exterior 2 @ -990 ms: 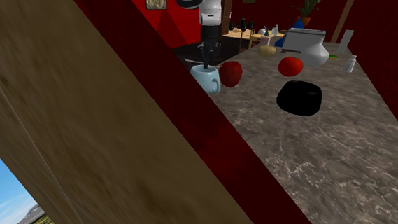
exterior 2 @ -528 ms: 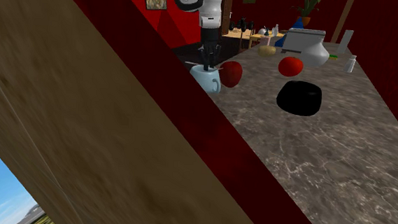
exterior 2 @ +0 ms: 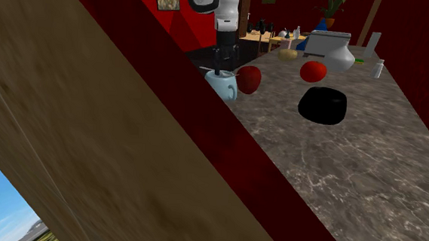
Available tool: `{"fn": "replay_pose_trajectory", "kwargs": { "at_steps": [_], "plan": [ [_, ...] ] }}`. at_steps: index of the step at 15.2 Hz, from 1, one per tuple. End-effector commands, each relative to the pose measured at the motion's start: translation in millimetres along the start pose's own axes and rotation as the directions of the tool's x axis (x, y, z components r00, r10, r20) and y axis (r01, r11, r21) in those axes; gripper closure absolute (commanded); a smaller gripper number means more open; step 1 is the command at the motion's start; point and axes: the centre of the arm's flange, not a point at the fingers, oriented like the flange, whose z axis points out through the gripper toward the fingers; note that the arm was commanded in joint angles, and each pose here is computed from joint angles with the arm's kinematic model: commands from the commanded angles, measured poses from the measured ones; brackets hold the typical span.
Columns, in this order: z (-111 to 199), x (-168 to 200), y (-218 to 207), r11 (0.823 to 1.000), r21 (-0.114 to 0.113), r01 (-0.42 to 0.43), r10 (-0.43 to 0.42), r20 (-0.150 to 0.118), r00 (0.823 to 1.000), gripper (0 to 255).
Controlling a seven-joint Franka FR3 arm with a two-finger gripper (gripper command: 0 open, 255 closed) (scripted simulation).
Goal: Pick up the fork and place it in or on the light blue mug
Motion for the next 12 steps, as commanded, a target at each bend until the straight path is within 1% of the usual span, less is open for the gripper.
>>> {"fn": "replay_pose_trajectory", "kwargs": {
  "at_steps": [1, 4, 12],
  "plan": [
    [-13, 0, 0, 1.000, 0.000, 0.000, 0.000, 0.000, 1.000, 0],
    [-50, 0, 0, 1.000, 0.000, 0.000, 0.000, 0.000, 1.000, 0],
    [-50, 0, 0, 1.000, 0.000, 0.000, 0.000, 0.000, 1.000, 0]
  ]
}}
